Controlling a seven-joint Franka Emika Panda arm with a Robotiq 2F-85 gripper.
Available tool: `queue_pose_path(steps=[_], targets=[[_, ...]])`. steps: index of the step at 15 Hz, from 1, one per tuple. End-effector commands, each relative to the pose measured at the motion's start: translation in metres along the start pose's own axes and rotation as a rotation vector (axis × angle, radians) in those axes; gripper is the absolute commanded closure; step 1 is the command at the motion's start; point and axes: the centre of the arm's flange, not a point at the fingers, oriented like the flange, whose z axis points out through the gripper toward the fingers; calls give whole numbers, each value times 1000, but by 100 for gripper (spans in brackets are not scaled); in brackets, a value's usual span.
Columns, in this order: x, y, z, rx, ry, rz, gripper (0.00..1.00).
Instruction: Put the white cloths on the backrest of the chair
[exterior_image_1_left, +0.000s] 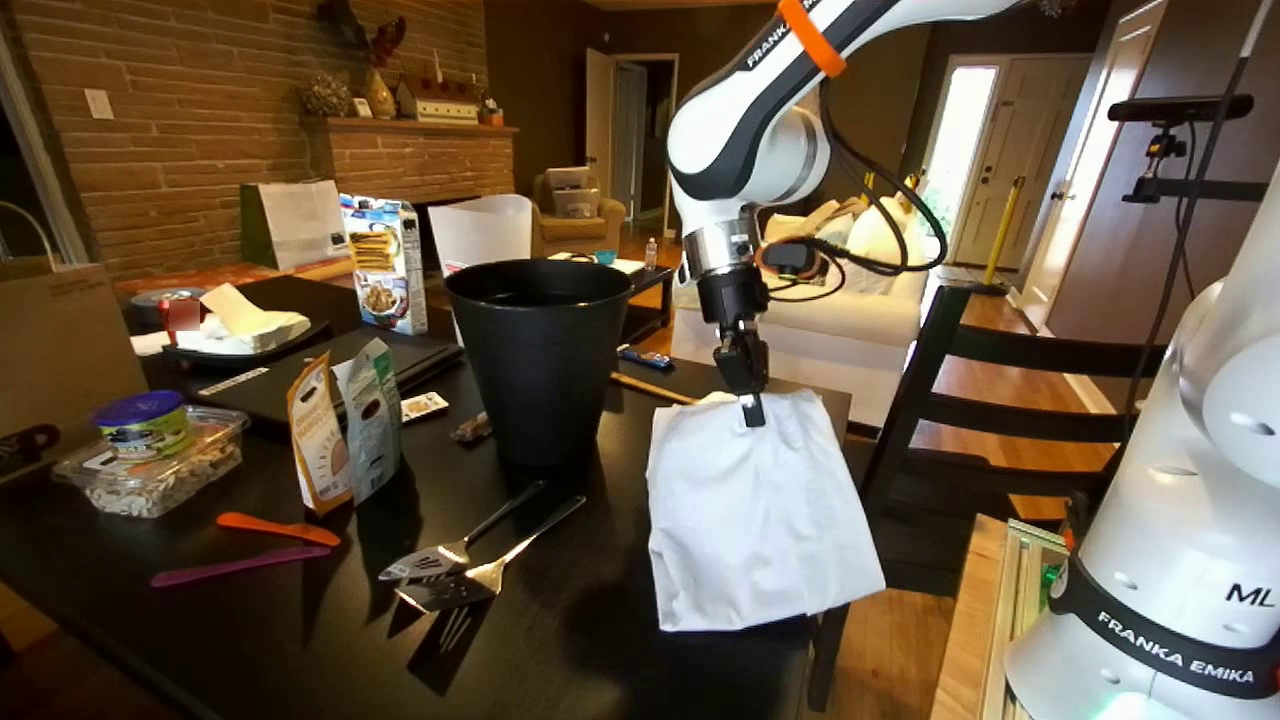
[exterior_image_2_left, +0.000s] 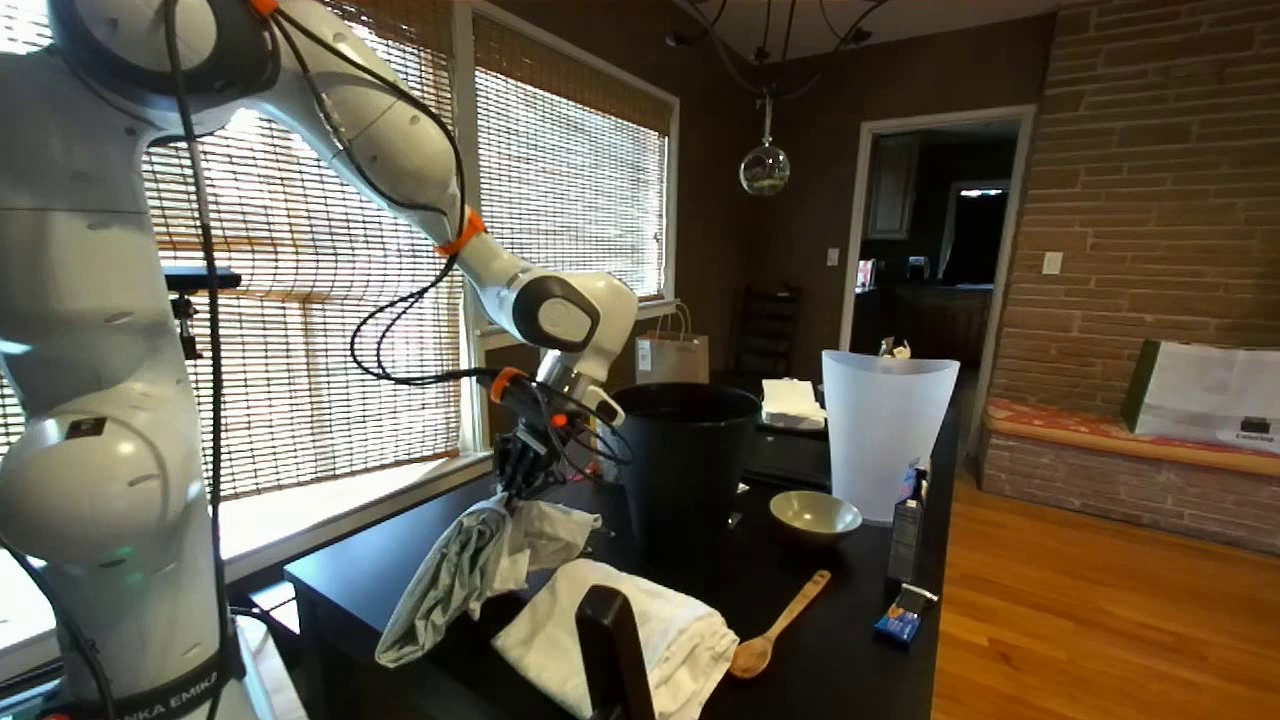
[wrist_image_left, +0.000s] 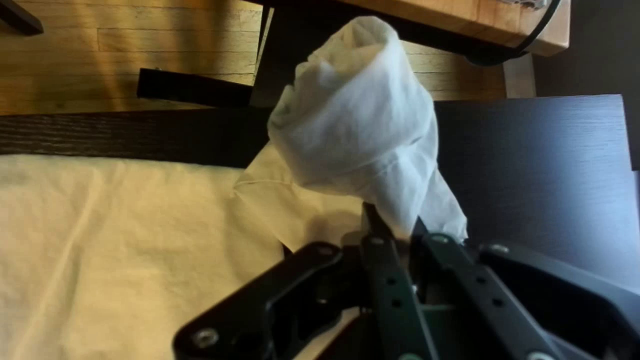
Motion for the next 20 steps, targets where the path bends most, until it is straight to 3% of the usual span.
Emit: queue_pose_path(steps=[1,8,9,10,16,17,20], targets=[[-25,3,-49,-67,11,27,98],[-71,23,-111,-179,22,-14,98],[-73,27,-118,-177,33,-14,98],[-59,22,-99,-158,33,6,90],[-68,27,-110,-158,48,1,90],[-68,27,-110,-158,48,1,98],[-91,41,-125,-104,-12,-99,98]])
